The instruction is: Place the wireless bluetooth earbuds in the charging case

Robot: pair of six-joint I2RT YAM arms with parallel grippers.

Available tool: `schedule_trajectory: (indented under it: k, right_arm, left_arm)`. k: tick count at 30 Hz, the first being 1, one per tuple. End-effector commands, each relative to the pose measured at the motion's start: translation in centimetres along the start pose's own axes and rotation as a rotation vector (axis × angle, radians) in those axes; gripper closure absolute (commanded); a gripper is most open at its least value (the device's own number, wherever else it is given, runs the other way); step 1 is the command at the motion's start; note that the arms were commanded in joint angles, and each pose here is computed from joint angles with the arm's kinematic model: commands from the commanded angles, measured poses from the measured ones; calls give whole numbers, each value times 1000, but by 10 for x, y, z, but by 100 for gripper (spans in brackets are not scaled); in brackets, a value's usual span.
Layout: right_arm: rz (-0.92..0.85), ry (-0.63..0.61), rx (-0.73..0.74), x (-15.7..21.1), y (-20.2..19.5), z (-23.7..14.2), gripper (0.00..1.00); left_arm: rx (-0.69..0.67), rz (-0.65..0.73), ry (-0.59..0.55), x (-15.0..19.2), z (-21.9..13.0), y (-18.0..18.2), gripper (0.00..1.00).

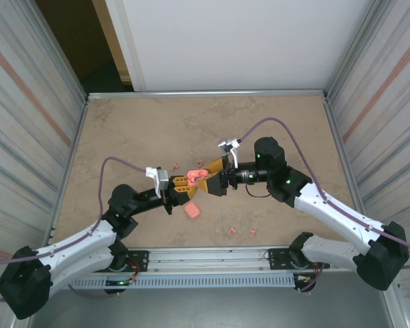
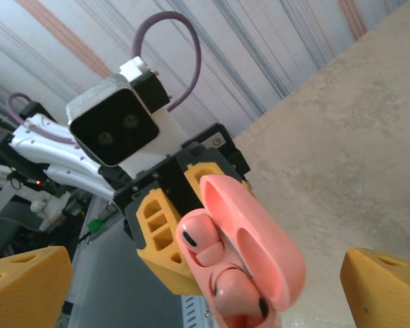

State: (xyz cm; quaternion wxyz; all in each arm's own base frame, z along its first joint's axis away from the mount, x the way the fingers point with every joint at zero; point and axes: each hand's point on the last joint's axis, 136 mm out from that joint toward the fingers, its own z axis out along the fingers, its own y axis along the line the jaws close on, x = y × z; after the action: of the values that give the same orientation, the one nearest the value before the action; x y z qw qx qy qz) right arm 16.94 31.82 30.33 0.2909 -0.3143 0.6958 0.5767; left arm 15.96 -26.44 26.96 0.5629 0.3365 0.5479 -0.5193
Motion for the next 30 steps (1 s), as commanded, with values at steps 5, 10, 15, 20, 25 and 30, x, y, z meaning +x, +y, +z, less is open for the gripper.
schedule_trajectory:
  k: [5, 10, 15, 20, 25, 30]
  right_arm:
    - [-60, -11, -69, -12, 23, -2, 4]
    - [-77, -13, -72, -12, 27, -4, 6]
    - [-97, -18, -79, -12, 31, -7, 7]
    - [-104, -18, -82, -10, 34, -11, 10]
    - [-105, -19, -72, -8, 34, -13, 13]
    - [-109, -22, -42, -7, 31, -15, 13]
  left_arm:
    - [13, 39, -34, -17, 3, -5, 100]
    - [-8, 37, -17, -12, 4, 0, 100]
    - [-20, 33, -8, -9, 4, 3, 100]
    - [-34, 26, -1, -6, 6, 7, 100]
    - [-48, 21, -1, -5, 6, 10, 100]
    - [-46, 22, -3, -6, 6, 10, 100]
